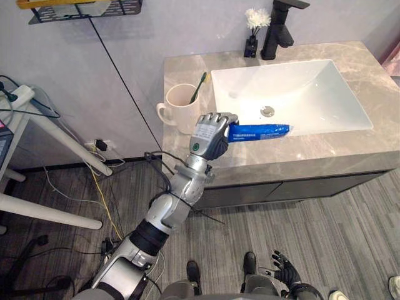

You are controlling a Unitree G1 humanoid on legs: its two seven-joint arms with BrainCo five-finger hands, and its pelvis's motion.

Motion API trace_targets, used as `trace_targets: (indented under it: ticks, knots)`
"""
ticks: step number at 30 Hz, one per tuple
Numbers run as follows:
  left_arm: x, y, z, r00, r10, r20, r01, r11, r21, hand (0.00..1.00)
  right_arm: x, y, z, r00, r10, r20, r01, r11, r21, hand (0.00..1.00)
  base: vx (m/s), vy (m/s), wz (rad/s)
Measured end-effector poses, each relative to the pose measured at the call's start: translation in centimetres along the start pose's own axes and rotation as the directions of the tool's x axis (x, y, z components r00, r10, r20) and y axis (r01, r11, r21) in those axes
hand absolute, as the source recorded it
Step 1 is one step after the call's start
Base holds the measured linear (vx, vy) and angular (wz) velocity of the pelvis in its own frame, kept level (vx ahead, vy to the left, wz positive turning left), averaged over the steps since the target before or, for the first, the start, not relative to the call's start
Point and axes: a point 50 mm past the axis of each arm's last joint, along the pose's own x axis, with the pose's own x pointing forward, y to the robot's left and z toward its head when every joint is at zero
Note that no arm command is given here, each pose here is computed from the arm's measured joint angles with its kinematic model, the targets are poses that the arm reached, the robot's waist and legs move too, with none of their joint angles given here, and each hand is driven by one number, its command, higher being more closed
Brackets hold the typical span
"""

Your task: Organize washtable

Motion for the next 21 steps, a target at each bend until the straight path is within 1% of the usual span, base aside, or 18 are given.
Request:
trace_targets:
  ticks: [2, 4, 5, 6, 8, 9, 11, 12, 14, 15, 17, 18, 19, 20, 21]
  knots:
    - [0.2, 0.4, 0.4, 1.0, 0.019, 0.007, -0.019, 0.999, -0.03, 1.0, -0.2, 0.6, 0.7, 0.999, 0.028, 0.04, -0.029, 1.0, 0.006, 0.0, -0.01, -0.004, -0.04]
    - [0.7, 0.7, 0.7, 0.999, 0.036, 0.026, -0.035, 0.999, -0.035, 1.0, -0.7, 2.2, 2.2, 0.985, 0.118, 0.125, -0.122, 0.992, 0.022, 0.0, 0.0, -0.003, -0.02]
    - [1.2, 1.0, 0.9, 0.998, 0.049, 0.042, -0.047, 0.998, -0.034, 1.0, -1.1, 3.6, 3.5, 0.962, 0.194, 0.189, -0.201, 0.979, 0.017, 0.0, 0.0, 0.0, 0.0]
    - [1.5, 1.2, 1.0, 0.997, 0.056, 0.05, -0.054, 0.998, -0.035, 1.0, -1.3, 4.2, 4.2, 0.948, 0.226, 0.224, -0.238, 0.971, 0.027, 0.0, 0.0, 0.0, 0.0]
    - [2.3, 1.7, 1.5, 0.994, 0.077, 0.077, -0.074, 0.996, -0.041, 1.0, -2.6, 6.6, 7.6, 0.846, 0.356, 0.397, -0.43, 0.895, 0.114, 0.0, 0.0, 0.0, 0.0]
    - [2.4, 1.9, 1.6, 0.993, 0.085, 0.08, -0.082, 0.996, -0.042, 1.0, -3.1, 6.9, 8.5, 0.812, 0.378, 0.444, -0.48, 0.865, 0.142, 0.0, 0.0, 0.0, 0.0]
    - [2.5, 2.4, 1.6, 0.991, 0.108, 0.085, -0.105, 0.994, -0.043, 1.0, -4.7, 7.1, 11.2, 0.71, 0.385, 0.59, -0.593, 0.778, 0.206, 0.0, 0.0, 0.0, 0.0]
    - [2.5, 2.5, 1.6, 0.99, 0.111, 0.083, -0.108, 0.993, -0.042, 1.0, -5.1, 7.1, 11.6, 0.688, 0.382, 0.617, -0.618, 0.754, 0.222, 0.0, 0.0, 0.0, 0.0]
    - [2.6, 2.6, 1.4, 0.992, 0.098, 0.078, -0.096, 0.995, -0.034, 1.0, -6.3, 6.7, 12.4, 0.629, 0.357, 0.691, -0.701, 0.645, 0.305, 0.0, -0.02, -0.007, -0.04]
    - [2.6, 2.6, 1.4, 0.993, 0.093, 0.079, -0.09, 0.995, -0.033, 1.0, -6.6, 6.6, 12.4, 0.62, 0.355, 0.7, -0.714, 0.626, 0.314, 0.0, -0.02, -0.005, -0.07]
    - [2.6, 2.5, 1.4, 0.994, 0.073, 0.08, -0.071, 0.997, -0.031, 1.0, -7.8, 6.4, 12.5, 0.586, 0.34, 0.735, -0.76, 0.544, 0.355, 0.0, -0.03, -0.002, -0.15]
    - [2.5, 2.5, 1.4, 0.994, 0.07, 0.081, -0.068, 0.997, -0.03, 1.0, -8.0, 6.4, 12.5, 0.579, 0.338, 0.742, -0.769, 0.527, 0.361, 0.0, -0.04, 0.0, -0.22]
    - [2.6, 2.5, 1.4, 0.994, 0.07, 0.081, -0.068, 0.997, -0.029, 1.0, -8.5, 6.4, 12.7, 0.564, 0.333, 0.756, -0.788, 0.49, 0.372, 0.0, -0.02, 0.0, -0.16]
    - [2.6, 2.5, 1.4, 0.994, 0.07, 0.081, -0.067, 0.997, -0.029, 1.0, -8.7, 6.4, 12.9, 0.556, 0.33, 0.763, -0.795, 0.478, 0.373, 0.0, -0.04, -0.005, -0.21]
    - [2.6, 2.4, 1.4, 0.994, 0.068, 0.082, -0.066, 0.997, -0.029, 1.0, -9.0, 6.4, 13.4, 0.535, 0.321, 0.782, -0.814, 0.442, 0.376, 0.0, -0.03, -0.008, -0.21]
